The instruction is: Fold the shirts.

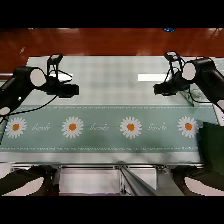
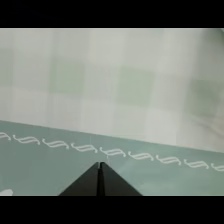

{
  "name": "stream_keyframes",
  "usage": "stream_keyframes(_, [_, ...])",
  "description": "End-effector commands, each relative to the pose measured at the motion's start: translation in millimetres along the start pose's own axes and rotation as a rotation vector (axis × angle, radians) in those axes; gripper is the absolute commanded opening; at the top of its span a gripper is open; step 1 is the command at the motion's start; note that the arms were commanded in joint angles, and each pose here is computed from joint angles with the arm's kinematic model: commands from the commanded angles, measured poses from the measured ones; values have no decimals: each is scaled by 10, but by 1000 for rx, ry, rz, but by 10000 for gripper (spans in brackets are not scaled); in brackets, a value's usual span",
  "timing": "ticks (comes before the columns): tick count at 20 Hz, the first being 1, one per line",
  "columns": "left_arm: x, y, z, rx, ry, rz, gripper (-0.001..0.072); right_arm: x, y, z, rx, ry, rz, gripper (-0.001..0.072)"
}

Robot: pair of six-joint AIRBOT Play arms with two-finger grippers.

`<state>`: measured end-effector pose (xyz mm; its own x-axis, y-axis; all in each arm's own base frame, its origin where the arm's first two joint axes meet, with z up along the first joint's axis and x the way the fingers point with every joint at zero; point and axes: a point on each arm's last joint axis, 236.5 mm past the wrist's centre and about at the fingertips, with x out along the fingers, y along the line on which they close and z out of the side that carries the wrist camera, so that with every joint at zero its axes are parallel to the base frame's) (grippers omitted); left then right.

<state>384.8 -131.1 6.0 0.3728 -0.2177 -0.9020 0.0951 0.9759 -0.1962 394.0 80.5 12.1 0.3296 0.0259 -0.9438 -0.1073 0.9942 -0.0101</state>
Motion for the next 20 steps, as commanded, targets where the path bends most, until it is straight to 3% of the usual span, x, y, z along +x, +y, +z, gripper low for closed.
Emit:
stream_keyframes(1, [36,-33,301,-2,-123,-17,20,-16,117,258,19,-108,49,32])
stream_keyframes(2, [68,-31,337,-3,-135,-17,41,-32,149,363,24,-153,64,36])
stream_keyframes(3, [98,-6,352,0,-138,-10,177,-54,139,491,19,-208,61,141])
stream_keyframes(4, [127,50,353,6,-135,6,472,-94,62,661,-9,-283,25,395])
stream_keyframes(5, [133,140,358,16,-131,34,509,-160,-50,828,-42,-354,-29,412])
stream_keyframes(8, [-126,627,241,53,-53,175,508,-627,-936,1250,-1,-512,-325,412])
stream_keyframes(10, [-418,711,239,20,-100,170,508,-792,-1559,1297,144,-558,-402,411])
stream_keyframes(14, [-785,252,94,38,-285,21,509,-47,-2256,825,388,-356,-335,410])
stream_keyframes(20, [-423,225,-639,-46,-165,-12,508,1082,-2213,304,478,-98,-199,410])
